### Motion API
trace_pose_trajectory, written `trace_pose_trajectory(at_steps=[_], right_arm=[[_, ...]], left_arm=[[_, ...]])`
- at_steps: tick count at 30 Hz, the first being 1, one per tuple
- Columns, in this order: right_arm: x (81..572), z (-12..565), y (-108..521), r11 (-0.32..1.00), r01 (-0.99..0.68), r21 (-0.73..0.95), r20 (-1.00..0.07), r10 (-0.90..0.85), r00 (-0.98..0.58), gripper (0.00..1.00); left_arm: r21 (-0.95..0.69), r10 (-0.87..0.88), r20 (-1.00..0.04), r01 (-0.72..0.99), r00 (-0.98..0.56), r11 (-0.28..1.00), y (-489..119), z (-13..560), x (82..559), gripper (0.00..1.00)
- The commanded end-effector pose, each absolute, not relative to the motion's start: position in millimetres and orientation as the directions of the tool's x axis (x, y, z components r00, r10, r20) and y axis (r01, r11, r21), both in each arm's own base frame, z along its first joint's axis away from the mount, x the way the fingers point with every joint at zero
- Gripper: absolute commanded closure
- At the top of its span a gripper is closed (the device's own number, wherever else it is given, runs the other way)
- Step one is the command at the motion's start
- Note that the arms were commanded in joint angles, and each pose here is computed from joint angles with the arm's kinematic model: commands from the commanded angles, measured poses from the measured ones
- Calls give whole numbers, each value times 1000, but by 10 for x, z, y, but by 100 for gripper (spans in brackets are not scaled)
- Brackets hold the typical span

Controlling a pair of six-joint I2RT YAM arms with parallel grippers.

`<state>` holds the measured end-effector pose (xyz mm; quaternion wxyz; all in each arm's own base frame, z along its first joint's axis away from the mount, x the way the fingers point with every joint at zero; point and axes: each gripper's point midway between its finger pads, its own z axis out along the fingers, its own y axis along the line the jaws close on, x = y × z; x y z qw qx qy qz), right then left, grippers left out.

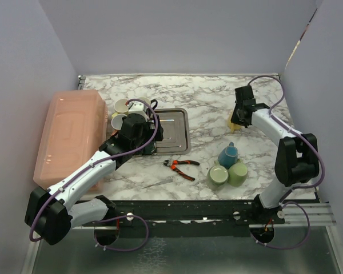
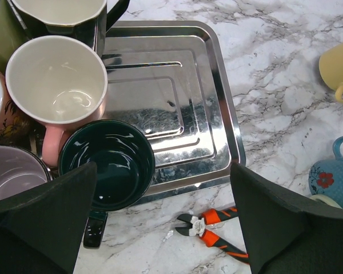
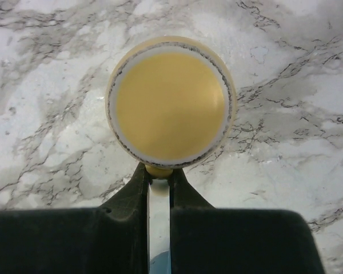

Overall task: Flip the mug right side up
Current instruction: Turn over the cup at the center of the board.

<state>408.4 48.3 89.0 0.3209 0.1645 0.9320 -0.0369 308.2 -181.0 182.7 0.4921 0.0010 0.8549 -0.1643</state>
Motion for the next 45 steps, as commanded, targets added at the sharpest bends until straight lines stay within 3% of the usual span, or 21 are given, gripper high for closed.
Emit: trace_pose_trajectory(at_steps=[1,12,17,24,28,39,45], right_arm=[[4310,1628,656,968,183,172,-781,247,-574,99],[3913,2736,1537,884,-296,361,-903,253,-346,99],[3510,3357,1996,770,-501,396,-918,318,-238,99],[2877,4084,2214,531,-704,472,-845,502,-187,99],[2533,4394,2222,407,-781,474,-799,571,-187,99],[1995,4730,2222,218,-871,441,-760,606,-233,99],[1909,4709,2260,166,-852,496,-747,582,-321,99]], left_arm=[[-312,-173,-841,197,-513,930,-1879,1965,3084,1],[-487,-269,-816,358,-512,796,-2298,2433,2989,1],[-670,-381,-730,487,-568,560,-2706,2952,2766,1],[-777,-523,-620,549,-584,308,-2862,3442,2500,1],[-787,-578,-565,596,-589,160,-2968,3775,2267,1],[-724,-619,-521,689,-587,-45,-3255,4270,1974,2],[-698,-624,-513,710,-589,-95,-3354,4420,2004,14]])
